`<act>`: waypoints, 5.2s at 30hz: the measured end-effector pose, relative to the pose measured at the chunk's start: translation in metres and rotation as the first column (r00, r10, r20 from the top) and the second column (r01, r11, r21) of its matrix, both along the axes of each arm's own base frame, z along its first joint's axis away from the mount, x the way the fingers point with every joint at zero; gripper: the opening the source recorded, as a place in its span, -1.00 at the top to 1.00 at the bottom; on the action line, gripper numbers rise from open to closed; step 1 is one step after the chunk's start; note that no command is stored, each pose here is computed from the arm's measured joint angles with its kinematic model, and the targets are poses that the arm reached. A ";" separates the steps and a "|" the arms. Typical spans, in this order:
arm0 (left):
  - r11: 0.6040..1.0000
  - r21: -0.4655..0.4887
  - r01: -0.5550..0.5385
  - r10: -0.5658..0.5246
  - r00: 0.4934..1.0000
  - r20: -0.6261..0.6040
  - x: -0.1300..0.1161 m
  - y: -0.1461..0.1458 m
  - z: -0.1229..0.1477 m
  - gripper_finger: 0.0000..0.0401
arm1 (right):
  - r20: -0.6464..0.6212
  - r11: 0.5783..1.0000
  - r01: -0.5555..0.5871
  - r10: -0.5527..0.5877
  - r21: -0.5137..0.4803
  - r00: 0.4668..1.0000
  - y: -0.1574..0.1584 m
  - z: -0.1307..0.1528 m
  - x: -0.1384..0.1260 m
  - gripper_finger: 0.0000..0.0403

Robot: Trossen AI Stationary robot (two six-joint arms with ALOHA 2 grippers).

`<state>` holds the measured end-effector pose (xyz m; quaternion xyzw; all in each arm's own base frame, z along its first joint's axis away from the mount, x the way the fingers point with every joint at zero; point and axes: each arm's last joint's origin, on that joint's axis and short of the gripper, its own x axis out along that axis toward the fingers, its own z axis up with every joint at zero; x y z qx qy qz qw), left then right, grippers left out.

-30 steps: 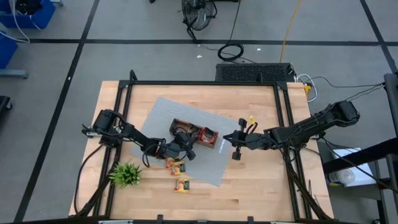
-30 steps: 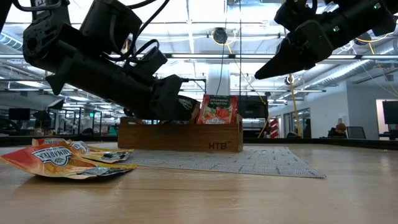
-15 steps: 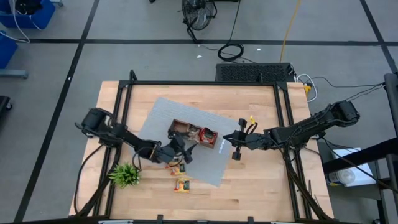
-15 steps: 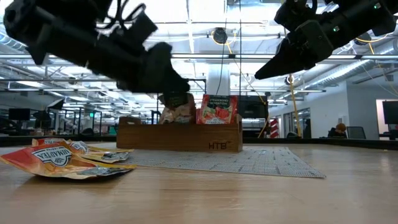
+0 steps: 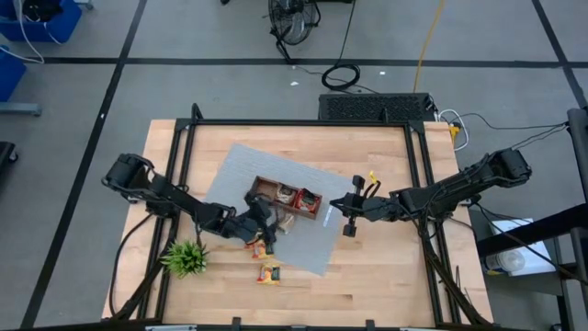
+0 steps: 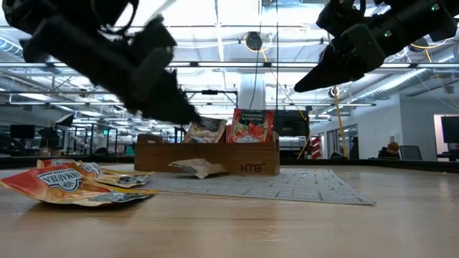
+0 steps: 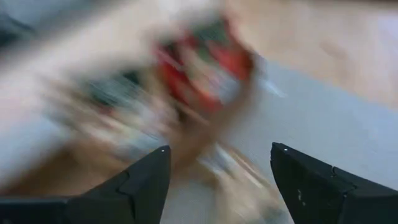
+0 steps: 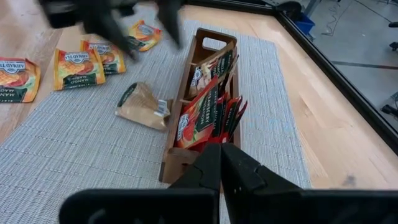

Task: Pick & Place Tea
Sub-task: Put the brown tea bag into the wooden organizer

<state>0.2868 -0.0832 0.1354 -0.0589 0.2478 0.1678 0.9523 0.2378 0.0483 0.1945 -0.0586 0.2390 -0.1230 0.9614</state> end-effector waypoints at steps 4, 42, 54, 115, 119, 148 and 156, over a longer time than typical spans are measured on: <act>0.967 -0.196 0.160 -0.175 0.983 -0.062 0.005 -0.008 -0.008 -0.35 | 0.002 1.000 -0.001 0.001 -0.002 1.000 0.000 0.000 0.000 1.00; 0.961 -0.143 -0.236 0.100 0.779 -0.619 0.082 0.027 0.018 -0.51 | 0.019 1.000 0.006 -0.006 0.018 1.000 0.000 0.001 0.001 1.00; 0.961 -0.186 -0.207 0.015 0.704 -0.710 0.071 0.019 0.015 -0.10 | 0.018 1.000 0.005 -0.005 0.018 1.000 0.000 0.001 0.001 1.00; 0.962 0.143 0.231 0.052 0.362 -0.931 0.093 0.028 0.122 1.00 | 0.197 0.986 -0.166 0.169 -0.032 0.966 -0.005 -0.011 0.021 0.92; 0.963 0.150 0.224 0.056 0.379 -0.924 0.091 0.015 0.122 1.00 | 0.289 0.944 -0.326 0.325 -0.048 0.900 -0.002 -0.010 0.042 0.66; 0.971 0.102 0.215 0.011 0.387 -0.922 0.087 -0.002 0.122 1.00 | 0.231 0.938 -0.332 0.346 -0.099 0.909 -0.025 -0.030 0.128 0.03; 0.970 0.101 0.220 0.009 0.384 -0.923 0.088 -0.002 0.121 1.00 | 0.214 0.932 -0.356 0.363 -0.071 0.907 -0.035 -0.032 0.128 0.59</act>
